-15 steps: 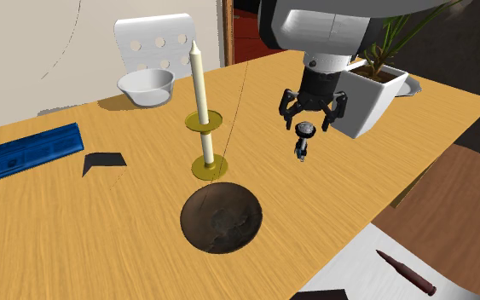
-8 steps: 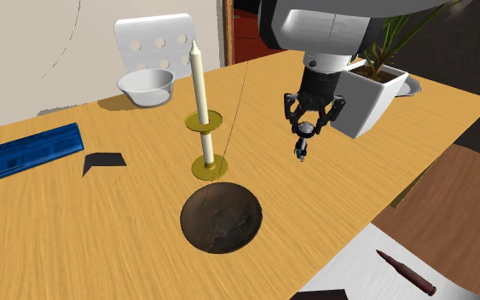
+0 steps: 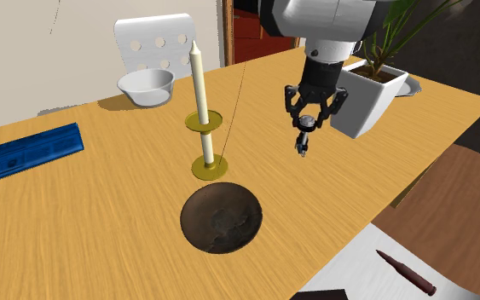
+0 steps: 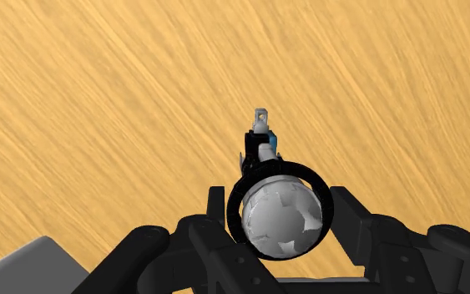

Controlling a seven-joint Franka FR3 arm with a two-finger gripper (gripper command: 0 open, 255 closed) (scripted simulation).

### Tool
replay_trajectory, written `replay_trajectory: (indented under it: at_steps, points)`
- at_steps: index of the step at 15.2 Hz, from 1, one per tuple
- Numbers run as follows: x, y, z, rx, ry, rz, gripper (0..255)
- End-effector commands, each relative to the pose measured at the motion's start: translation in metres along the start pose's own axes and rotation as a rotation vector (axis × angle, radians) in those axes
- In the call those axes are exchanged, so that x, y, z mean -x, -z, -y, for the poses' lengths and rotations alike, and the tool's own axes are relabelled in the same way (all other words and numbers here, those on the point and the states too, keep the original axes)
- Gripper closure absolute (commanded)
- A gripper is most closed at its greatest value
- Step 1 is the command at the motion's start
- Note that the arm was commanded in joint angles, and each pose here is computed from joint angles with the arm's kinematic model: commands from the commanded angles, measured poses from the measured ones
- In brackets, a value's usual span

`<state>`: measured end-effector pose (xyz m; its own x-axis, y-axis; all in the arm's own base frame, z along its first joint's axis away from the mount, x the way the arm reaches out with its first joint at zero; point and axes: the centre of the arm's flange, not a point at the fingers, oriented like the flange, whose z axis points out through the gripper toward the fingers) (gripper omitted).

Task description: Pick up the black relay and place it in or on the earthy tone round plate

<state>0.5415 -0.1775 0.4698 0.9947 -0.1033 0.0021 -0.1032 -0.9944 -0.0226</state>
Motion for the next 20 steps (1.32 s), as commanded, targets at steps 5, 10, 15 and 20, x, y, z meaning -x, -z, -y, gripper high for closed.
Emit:
replay_trajectory:
  at_steps: [5,10,15,20]
  points:
    - [-0.001,0.032,0.000,0.000,0.000,0.000,255]
    - [-0.001,0.059,0.000,0.000,0.000,0.000,255]
    - [0.009,0.081,0.010,0.000,0.000,0.000,255]
    - [0.057,0.089,0.054,0.000,0.000,0.000,255]
